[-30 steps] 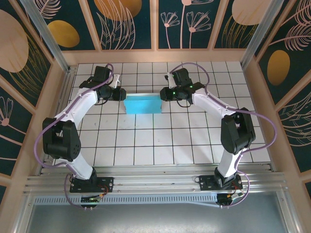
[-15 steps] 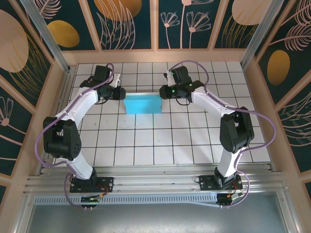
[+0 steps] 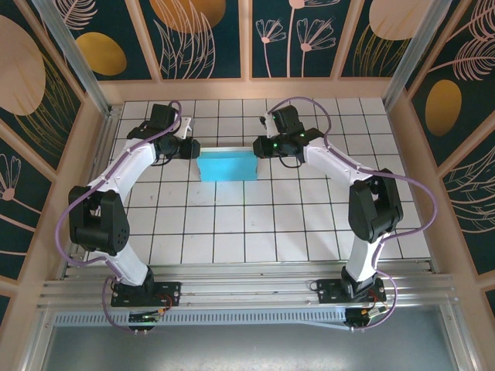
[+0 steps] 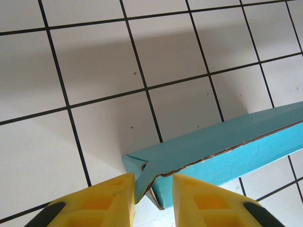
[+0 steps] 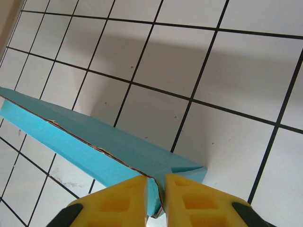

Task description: Fold the paper box

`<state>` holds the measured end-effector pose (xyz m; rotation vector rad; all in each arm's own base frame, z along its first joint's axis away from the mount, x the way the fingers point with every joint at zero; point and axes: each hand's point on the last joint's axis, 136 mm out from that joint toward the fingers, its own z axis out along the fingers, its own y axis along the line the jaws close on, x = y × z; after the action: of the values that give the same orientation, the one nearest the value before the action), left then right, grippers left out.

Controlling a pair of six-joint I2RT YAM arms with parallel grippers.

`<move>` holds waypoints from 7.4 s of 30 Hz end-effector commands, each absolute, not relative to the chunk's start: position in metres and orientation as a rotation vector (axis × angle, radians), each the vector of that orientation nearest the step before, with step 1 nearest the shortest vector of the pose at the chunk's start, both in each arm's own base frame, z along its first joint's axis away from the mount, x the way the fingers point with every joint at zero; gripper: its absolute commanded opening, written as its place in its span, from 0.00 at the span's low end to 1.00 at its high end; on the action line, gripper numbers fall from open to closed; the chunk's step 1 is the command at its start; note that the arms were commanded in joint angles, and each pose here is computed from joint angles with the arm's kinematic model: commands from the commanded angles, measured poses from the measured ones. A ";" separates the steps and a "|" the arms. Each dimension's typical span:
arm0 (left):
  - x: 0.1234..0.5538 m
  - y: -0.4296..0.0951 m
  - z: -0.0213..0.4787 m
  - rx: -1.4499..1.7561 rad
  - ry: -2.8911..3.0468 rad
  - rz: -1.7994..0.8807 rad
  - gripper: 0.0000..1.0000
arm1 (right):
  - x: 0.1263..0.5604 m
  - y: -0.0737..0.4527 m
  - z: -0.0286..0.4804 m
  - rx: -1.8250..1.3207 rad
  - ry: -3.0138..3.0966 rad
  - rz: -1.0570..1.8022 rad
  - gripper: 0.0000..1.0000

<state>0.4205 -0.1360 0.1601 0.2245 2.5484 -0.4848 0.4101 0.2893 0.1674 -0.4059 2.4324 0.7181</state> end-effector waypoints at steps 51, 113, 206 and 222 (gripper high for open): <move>0.426 -0.148 0.177 0.222 2.489 -0.570 0.06 | 0.413 0.294 0.183 -0.397 2.401 0.754 0.07; 0.380 -0.144 0.130 0.087 2.544 -0.664 0.26 | 0.374 0.273 0.120 -0.292 2.392 0.636 0.03; 0.360 -0.146 0.106 -0.231 2.559 -0.806 0.15 | 0.368 0.287 0.123 -0.327 2.360 0.688 0.12; 0.376 -0.143 0.116 -0.198 2.545 -0.749 0.15 | 0.385 0.278 0.199 -0.291 2.201 0.703 0.31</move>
<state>0.4000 -0.1470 0.1599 -0.1549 2.3599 -0.7973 0.3782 0.2844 0.1740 -0.2968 2.2558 0.7375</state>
